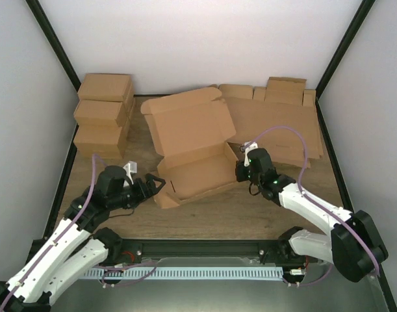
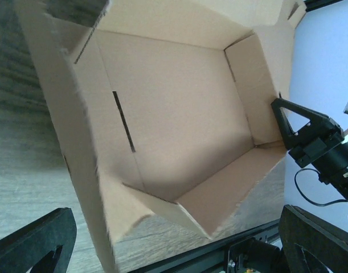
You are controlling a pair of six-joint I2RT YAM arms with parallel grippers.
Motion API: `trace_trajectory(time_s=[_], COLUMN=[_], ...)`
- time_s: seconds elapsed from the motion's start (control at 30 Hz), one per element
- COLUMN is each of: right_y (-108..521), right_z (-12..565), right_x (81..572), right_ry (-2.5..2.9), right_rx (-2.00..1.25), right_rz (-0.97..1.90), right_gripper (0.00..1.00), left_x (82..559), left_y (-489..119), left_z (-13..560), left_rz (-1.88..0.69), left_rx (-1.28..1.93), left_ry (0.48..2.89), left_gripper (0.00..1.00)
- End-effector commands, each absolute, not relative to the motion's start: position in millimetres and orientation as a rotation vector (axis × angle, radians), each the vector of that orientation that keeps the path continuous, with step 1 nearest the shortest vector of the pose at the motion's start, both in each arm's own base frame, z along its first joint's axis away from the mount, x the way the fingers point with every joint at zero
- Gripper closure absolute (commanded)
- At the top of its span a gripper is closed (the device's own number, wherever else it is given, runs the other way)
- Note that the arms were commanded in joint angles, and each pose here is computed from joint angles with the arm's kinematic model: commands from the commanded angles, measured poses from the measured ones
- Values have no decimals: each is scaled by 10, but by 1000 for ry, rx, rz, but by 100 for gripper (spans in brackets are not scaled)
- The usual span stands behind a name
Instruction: Fold the paper box
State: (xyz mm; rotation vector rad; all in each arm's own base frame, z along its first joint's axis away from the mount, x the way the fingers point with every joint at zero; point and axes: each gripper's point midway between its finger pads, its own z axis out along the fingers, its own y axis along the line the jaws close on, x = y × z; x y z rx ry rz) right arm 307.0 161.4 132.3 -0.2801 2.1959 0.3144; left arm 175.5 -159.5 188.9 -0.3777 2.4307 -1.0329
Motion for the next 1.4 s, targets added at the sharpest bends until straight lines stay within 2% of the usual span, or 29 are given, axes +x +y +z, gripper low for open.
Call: trace_trajectory(time_s=[0.0, 0.17, 0.43, 0.73, 1.0, 1.2, 1.37], right_y=[1628, 1699, 1869, 1975, 2115, 2109, 2078], right_z=[1228, 1110, 933, 672, 419, 341, 317], right_x=[3046, 2982, 2626, 2236, 1967, 1947, 1989], right_ry=[2228, 2310, 2444, 2622, 2714, 2729, 2743], right_rx=[-190, -179, -176, -231, -260, -264, -256], right_rz=[318, 362, 567, 616, 605, 583, 529], right_gripper=[81, 63, 53, 56, 57, 58, 58], left_x=[1719, 1720, 1728, 1796, 1833, 1855, 1865], left_y=[-1595, -1582, -1543, -1523, -1745, -2062, -2168], left_z=[1831, 1796, 1760, 1823, 1924, 1964, 1824], left_rz=[-1090, -1071, -1032, -935, -952, -1028, -1028], left_rx=[-436, -438, -443, -359, -113, 140, 186], left_ry=[2414, 2425, 2434, 2459, 2512, 2566, 2580], left_gripper=[0, 0, 0, 0, 1, 11, 16])
